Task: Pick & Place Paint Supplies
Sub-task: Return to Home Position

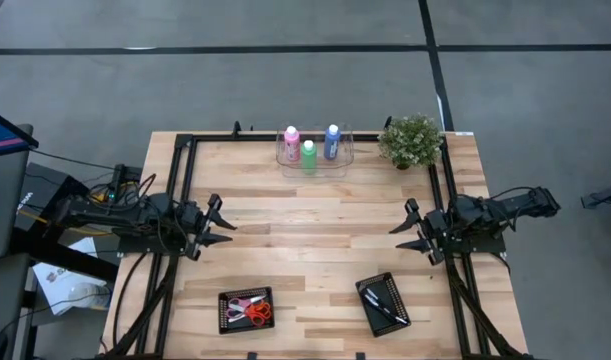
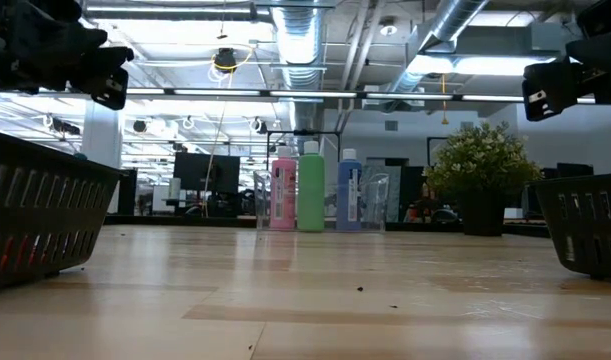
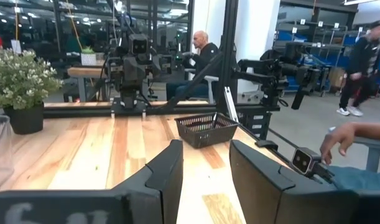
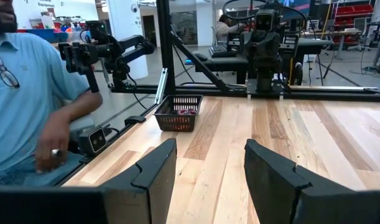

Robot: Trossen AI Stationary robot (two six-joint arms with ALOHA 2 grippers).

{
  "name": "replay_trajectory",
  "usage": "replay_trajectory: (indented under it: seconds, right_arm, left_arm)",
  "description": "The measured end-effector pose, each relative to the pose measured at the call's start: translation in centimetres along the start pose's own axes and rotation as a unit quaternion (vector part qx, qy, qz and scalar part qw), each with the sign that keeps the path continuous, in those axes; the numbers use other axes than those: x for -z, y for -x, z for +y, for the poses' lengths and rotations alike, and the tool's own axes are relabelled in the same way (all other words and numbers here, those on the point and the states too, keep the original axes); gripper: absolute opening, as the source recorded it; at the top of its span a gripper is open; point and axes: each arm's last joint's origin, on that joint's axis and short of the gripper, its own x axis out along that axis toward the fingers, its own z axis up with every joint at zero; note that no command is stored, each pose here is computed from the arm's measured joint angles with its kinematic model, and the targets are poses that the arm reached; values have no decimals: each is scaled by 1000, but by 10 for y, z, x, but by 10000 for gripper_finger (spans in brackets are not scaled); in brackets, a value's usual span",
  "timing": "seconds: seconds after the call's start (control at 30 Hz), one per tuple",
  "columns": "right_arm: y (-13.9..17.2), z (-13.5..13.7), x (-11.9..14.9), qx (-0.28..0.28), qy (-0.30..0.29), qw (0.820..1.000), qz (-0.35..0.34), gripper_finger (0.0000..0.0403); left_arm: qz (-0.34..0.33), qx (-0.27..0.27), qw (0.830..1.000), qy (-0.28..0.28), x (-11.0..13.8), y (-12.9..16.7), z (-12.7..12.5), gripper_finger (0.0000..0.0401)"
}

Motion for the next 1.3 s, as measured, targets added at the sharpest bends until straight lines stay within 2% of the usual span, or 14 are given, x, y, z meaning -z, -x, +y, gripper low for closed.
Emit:
replay_trajectory:
  seconds: [0.33, 1.07, 1.2, 1.3]
  right_arm:
    - [0, 0, 0, 0, 0, 1000, 0, 173]
    - [0, 0, 0, 0, 0, 1000, 0, 173]
    - [0, 0, 0, 0, 0, 1000, 0, 173]
    - [0, 0, 0, 0, 0, 1000, 0, 173]
  left_arm:
    - [22, -1, 1000, 4, 4, -3, 1, 127]
    - [24, -1, 1000, 7, 4, -3, 1, 127]
    - [10, -1, 1000, -1, 2, -3, 1, 128]
    - [-16, 1, 1000, 24, -3, -3, 0, 126]
